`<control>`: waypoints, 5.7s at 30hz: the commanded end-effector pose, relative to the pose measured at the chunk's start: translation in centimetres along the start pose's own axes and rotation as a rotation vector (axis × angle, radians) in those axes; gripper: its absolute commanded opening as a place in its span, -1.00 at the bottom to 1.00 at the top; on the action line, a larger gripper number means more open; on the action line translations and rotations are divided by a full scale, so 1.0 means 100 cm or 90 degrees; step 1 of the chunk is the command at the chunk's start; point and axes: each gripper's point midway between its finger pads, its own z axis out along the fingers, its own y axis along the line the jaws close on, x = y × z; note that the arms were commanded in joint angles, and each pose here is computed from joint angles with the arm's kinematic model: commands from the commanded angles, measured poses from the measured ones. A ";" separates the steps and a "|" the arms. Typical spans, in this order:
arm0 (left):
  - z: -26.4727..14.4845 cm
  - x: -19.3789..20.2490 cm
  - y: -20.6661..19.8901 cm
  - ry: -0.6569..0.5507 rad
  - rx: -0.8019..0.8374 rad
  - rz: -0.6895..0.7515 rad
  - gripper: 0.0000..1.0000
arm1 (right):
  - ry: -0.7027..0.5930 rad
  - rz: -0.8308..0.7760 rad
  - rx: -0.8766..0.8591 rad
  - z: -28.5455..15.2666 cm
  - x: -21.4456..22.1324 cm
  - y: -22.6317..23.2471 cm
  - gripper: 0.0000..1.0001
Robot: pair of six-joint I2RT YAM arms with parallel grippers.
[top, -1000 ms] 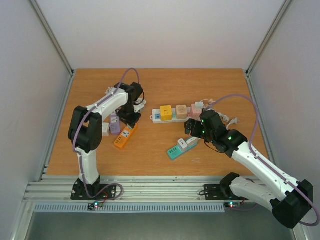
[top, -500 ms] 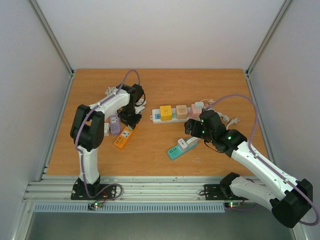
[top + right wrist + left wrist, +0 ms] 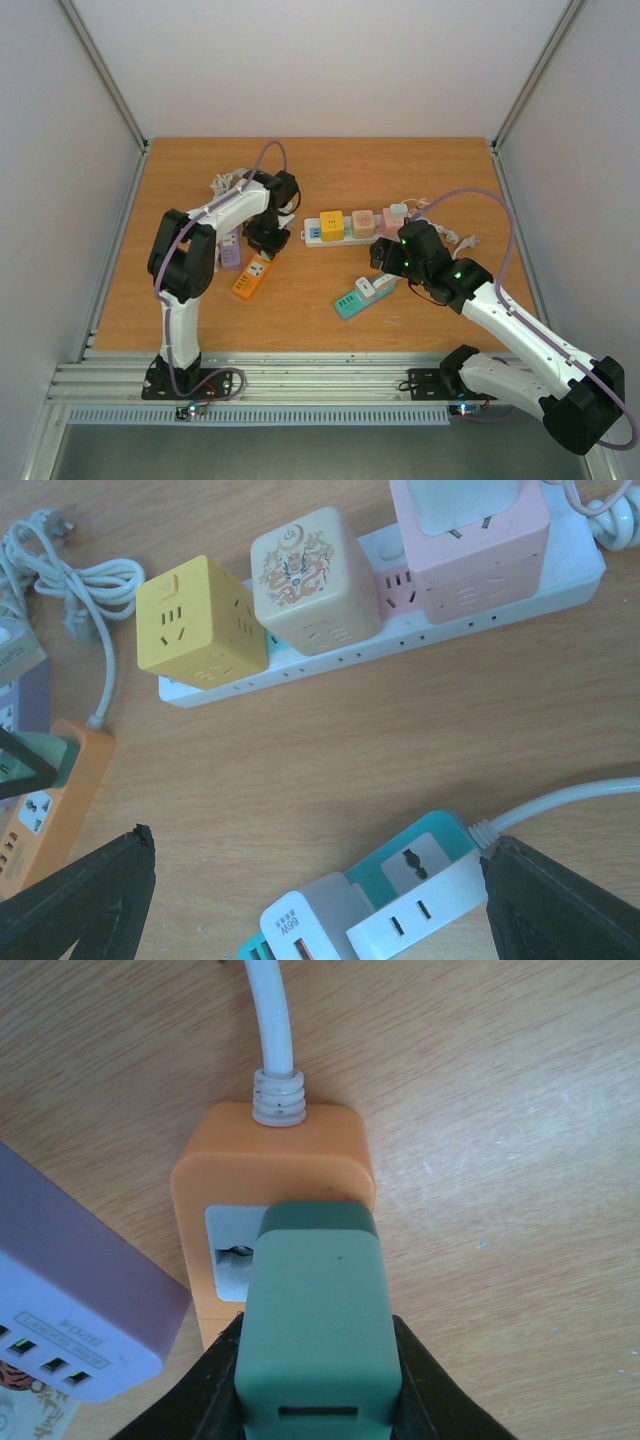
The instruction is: Insert the plug
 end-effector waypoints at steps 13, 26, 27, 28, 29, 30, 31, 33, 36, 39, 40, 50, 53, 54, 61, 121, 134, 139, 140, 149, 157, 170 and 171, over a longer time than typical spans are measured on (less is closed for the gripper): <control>-0.045 -0.012 -0.016 -0.109 0.011 0.004 0.31 | 0.004 -0.005 0.003 0.002 0.003 -0.004 0.81; -0.107 -0.009 0.108 -0.364 -0.140 -0.304 0.80 | -0.010 0.005 0.013 -0.003 0.002 -0.010 0.82; -0.111 -0.004 0.119 -0.379 -0.156 -0.341 0.83 | -0.010 0.005 0.014 -0.003 0.002 -0.010 0.82; -0.114 0.003 0.129 -0.395 -0.165 -0.386 0.85 | -0.011 0.005 0.013 -0.003 0.002 -0.010 0.82; -0.115 0.008 0.136 -0.407 -0.167 -0.421 0.87 | -0.011 0.005 0.014 -0.003 0.002 -0.010 0.82; -0.117 0.014 0.144 -0.419 -0.169 -0.449 0.95 | -0.012 0.005 0.014 -0.004 0.002 -0.010 0.82; -0.117 0.020 0.150 -0.429 -0.169 -0.484 0.98 | -0.012 0.005 0.016 -0.004 0.002 -0.011 0.82; -0.111 0.030 0.158 -0.435 -0.160 -0.528 0.99 | -0.014 0.005 0.016 -0.005 0.002 -0.011 0.82; -0.090 0.034 0.161 -0.417 -0.122 -0.556 0.99 | -0.014 0.006 0.015 -0.005 0.002 -0.011 0.82; -0.068 0.038 0.162 -0.373 -0.098 -0.572 0.99 | -0.014 0.006 0.014 -0.005 0.002 -0.011 0.83; -0.061 0.040 0.163 -0.360 -0.093 -0.579 0.99 | -0.014 0.006 0.015 -0.005 0.002 -0.011 0.83; -0.021 0.038 0.157 -0.278 -0.036 -0.579 0.99 | -0.021 0.005 0.023 -0.009 -0.001 -0.013 0.83; -0.011 0.041 0.158 -0.250 -0.035 -0.567 0.99 | -0.029 0.005 0.028 -0.011 -0.002 -0.016 0.84; -0.009 0.042 0.159 -0.243 -0.039 -0.563 0.99 | -0.030 0.004 0.029 -0.011 -0.003 -0.016 0.84; 0.004 0.043 0.149 -0.218 -0.012 -0.544 0.99 | -0.028 0.003 0.030 -0.010 -0.003 -0.016 0.85; -0.200 0.042 -0.013 -0.462 0.599 -0.316 0.24 | -0.100 -0.314 -0.445 -0.051 0.006 0.175 0.85; -0.233 0.080 -0.050 -0.445 0.737 -0.218 0.24 | -0.252 -0.540 -0.595 -0.051 0.005 0.242 0.76; -0.244 0.087 -0.055 -0.447 0.757 -0.196 0.24 | -0.266 -0.606 -0.643 -0.055 0.006 0.264 0.79; -0.247 0.089 -0.056 -0.449 0.760 -0.191 0.24 | -0.270 -0.615 -0.643 -0.054 0.005 0.266 0.79; -0.267 0.102 -0.065 -0.445 0.816 -0.157 0.25 | -0.282 -0.682 -0.703 -0.053 0.015 0.277 0.67; -0.269 0.105 -0.067 -0.436 0.838 -0.168 0.26 | -0.279 -0.718 -0.790 -0.073 0.022 0.277 0.14; -0.270 0.106 -0.070 -0.418 0.862 -0.172 0.30 | -0.282 -0.726 -0.835 -0.085 0.020 0.288 0.28; -0.270 0.105 -0.070 -0.416 0.863 -0.176 0.31 | -0.277 -0.726 -0.845 -0.086 0.021 0.289 0.25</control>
